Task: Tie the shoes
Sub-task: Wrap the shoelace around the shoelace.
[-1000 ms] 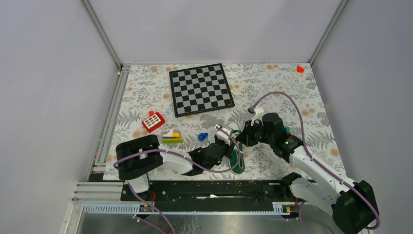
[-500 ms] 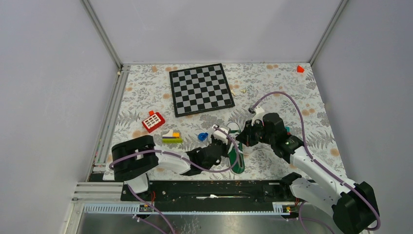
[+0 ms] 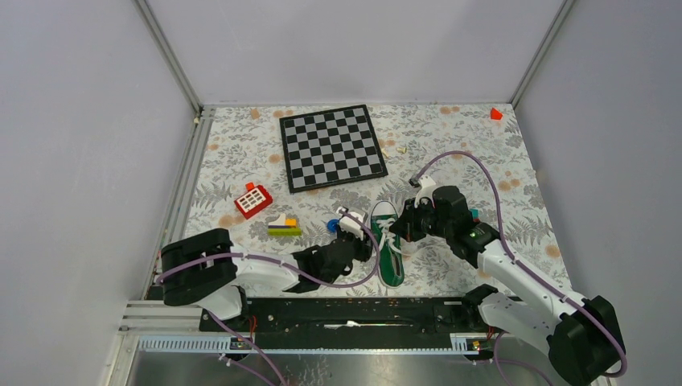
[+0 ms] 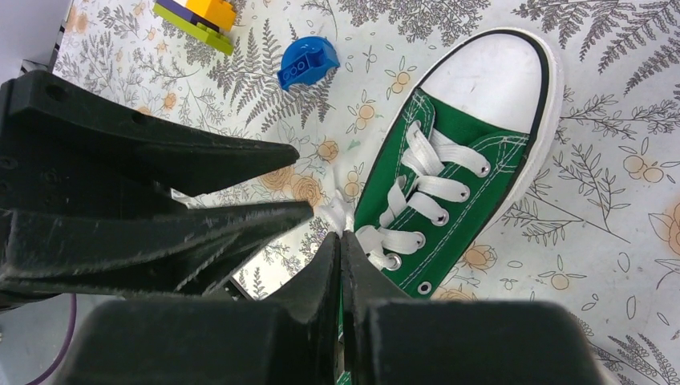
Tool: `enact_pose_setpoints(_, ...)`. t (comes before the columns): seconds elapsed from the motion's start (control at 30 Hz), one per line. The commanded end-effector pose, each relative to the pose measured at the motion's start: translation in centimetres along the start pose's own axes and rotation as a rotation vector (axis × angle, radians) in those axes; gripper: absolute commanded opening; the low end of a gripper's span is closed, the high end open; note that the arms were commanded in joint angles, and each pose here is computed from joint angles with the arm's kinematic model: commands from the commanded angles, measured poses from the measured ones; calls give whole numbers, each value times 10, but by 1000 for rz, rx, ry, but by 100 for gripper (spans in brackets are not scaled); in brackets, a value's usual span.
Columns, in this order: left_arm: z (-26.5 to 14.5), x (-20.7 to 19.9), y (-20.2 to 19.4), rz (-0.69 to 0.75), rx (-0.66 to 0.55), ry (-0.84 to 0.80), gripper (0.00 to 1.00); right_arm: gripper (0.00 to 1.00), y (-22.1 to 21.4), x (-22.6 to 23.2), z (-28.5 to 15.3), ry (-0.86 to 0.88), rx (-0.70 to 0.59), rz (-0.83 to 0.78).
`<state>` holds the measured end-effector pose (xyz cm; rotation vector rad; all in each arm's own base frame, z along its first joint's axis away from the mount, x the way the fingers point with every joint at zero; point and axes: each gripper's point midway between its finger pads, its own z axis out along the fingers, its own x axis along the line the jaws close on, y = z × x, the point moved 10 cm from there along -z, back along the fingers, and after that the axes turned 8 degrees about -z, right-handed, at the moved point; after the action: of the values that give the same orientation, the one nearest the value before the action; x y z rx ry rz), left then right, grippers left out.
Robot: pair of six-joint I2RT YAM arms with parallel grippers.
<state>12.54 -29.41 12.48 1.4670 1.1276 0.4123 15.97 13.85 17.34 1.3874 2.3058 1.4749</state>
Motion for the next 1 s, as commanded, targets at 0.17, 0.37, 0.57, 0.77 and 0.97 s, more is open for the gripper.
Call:
enact_pose_setpoints(0.17,2,-29,0,-58,-30,-137,56,0,18,3,-2,17,-59,-28)
enact_pose_setpoints(0.37,14,-41,-1,-88,-60,-156,57,0,20,5,-7,29,-85,-28)
enact_pose_setpoints(0.57,20,-48,1,-118,-94,-184,53,0,19,5,-7,30,-83,-26)
enact_pose_setpoints(0.77,22,-51,5,-135,-121,-167,51,0,18,5,-6,34,-71,-24)
enact_pose_setpoints(0.97,29,-55,4,-110,-113,-161,49,0,17,4,-5,34,-67,-23)
